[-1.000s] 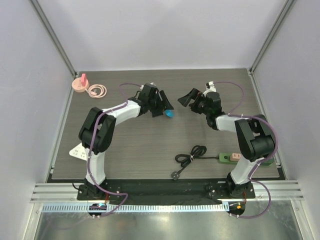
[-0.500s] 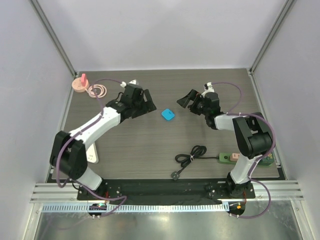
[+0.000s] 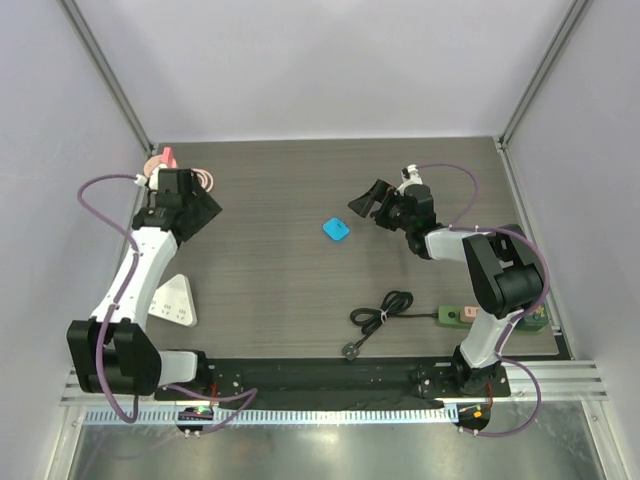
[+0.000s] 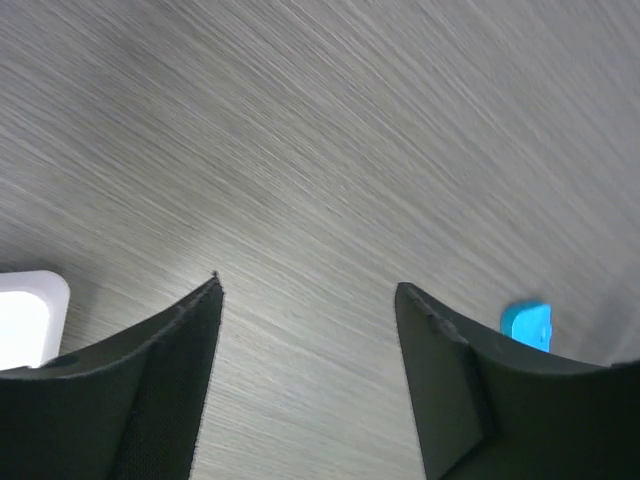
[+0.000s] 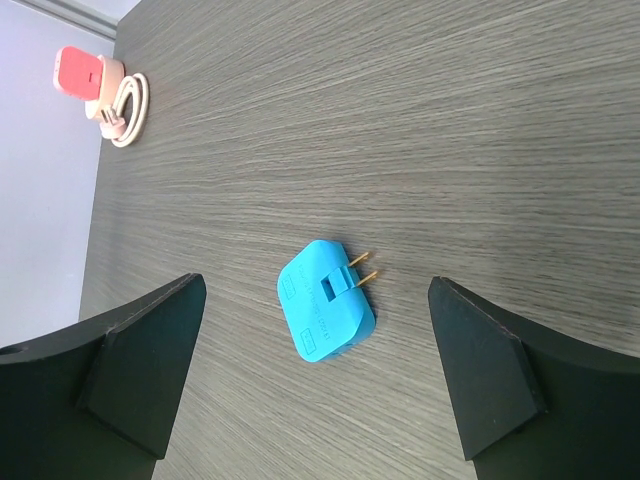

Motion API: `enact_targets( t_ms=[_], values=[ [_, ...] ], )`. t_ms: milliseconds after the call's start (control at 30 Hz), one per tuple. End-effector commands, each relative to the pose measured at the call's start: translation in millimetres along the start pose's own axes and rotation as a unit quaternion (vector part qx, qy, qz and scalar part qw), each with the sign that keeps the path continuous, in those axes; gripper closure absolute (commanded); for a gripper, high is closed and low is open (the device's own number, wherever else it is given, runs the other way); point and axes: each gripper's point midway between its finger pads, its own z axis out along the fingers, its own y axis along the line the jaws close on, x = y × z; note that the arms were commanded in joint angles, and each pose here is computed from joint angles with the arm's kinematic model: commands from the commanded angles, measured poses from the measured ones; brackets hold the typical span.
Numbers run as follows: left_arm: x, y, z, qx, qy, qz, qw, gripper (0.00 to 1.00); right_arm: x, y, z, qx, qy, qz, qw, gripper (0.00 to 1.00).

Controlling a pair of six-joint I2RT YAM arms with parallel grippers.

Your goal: Pull the plug off the socket

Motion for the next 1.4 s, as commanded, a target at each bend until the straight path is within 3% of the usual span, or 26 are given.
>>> enact_targets(
  t_ms=[0, 267, 300, 400, 633, 800, 933, 1367],
  values=[
    [-30, -5, 6, -0.003, -0.038, -0.025, 0.999, 0.33, -18, 12, 4, -0.012, -0.026, -0.017, 0.999, 0.0],
    [-79, -2, 69, -0.112, -0.082, -0.065, 0.988, 0.39, -19, 14, 5, -0.017, -0.024, -0.017, 0.999, 0.0],
    [-76, 4, 86, -0.136, -0.079, -0.067, 0.985, 0.48, -19, 15, 6, -0.019, -0.024, -0.018, 0.999, 0.0],
    [-83, -5, 103, -0.14, -0.079, -0.093, 0.983, 0.56, -19, 15, 6, -0.019, -0.023, -0.017, 0.999, 0.0],
    [-92, -1, 157, -0.181, -0.086, -0.098, 0.975, 0.5, -20, 16, 5, -0.022, -0.024, -0.018, 0.999, 0.0],
    [-98, 19, 202, -0.173, -0.062, -0.147, 0.972, 0.51, -19, 15, 7, -0.022, -0.021, -0.016, 0.999, 0.0],
    [-92, 26, 220, -0.172, -0.054, -0.182, 0.967, 0.52, -21, 16, 6, -0.024, -0.022, -0.016, 0.999, 0.0],
    [-95, 36, 246, -0.166, -0.074, -0.162, 0.97, 0.53, -18, 15, 9, -0.028, -0.016, -0.013, 0.999, 0.0]
  ],
)
